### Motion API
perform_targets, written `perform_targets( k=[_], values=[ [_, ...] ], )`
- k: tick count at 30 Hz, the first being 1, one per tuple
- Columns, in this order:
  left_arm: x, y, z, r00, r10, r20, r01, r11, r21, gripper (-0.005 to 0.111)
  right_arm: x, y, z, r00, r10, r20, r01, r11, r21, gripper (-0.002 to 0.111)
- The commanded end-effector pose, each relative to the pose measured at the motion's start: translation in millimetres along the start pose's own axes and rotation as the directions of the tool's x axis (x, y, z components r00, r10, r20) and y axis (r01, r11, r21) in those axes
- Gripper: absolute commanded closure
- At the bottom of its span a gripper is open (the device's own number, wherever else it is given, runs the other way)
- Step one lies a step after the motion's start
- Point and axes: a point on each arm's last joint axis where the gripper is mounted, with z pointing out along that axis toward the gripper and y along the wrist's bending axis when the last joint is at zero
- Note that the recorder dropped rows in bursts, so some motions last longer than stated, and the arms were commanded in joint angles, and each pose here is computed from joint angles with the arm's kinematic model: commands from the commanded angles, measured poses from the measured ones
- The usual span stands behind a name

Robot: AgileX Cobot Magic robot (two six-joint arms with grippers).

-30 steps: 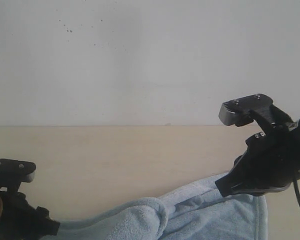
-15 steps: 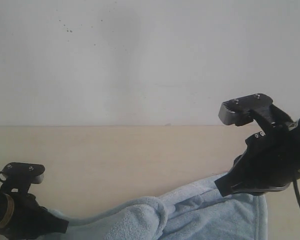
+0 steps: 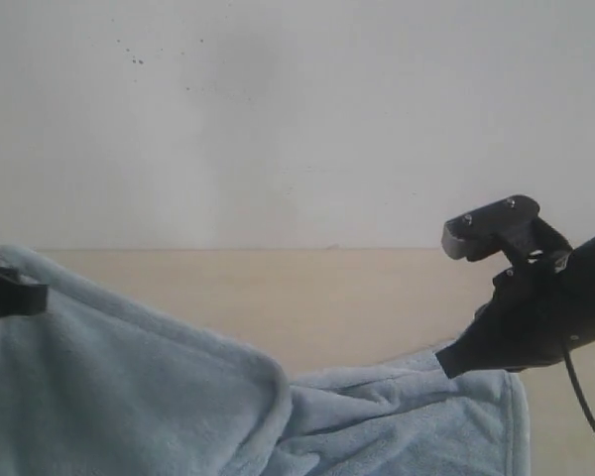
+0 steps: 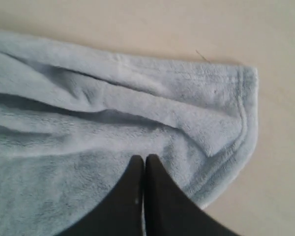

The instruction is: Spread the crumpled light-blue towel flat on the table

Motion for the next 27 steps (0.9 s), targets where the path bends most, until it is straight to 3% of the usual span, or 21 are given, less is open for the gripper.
perform_targets(
  k=[1,5,13,21,27],
  values=[
    [-12,15.6,-38,0.997,0.011,0.081,-0.001,0.993,-0.116,0.103,11,-16,30,0.997,0.051,-0.058,-0.049,0.998,0.029,0.108],
    [-16,20.8,-56,0.991,0.059,0.118,-0.041,0.988,-0.149,0.103,8,-21,47,0.997,0.069,-0.029,-0.068,0.996,0.050,0.108],
    [-16,21.7,-60,0.991,0.061,0.121,-0.042,0.987,-0.153,0.103,-14,-27,68,0.994,0.101,-0.044,-0.100,0.995,0.023,0.108],
    [-16,16.5,-53,0.990,0.069,0.124,-0.055,0.993,-0.109,0.103,-11,-7,66,0.990,0.074,-0.121,-0.083,0.994,-0.070,0.108],
    [-16,15.5,-51,0.990,0.070,0.123,-0.058,0.993,-0.101,0.103,13,13,47,0.989,0.036,-0.146,-0.052,0.993,-0.105,0.108]
  ],
)
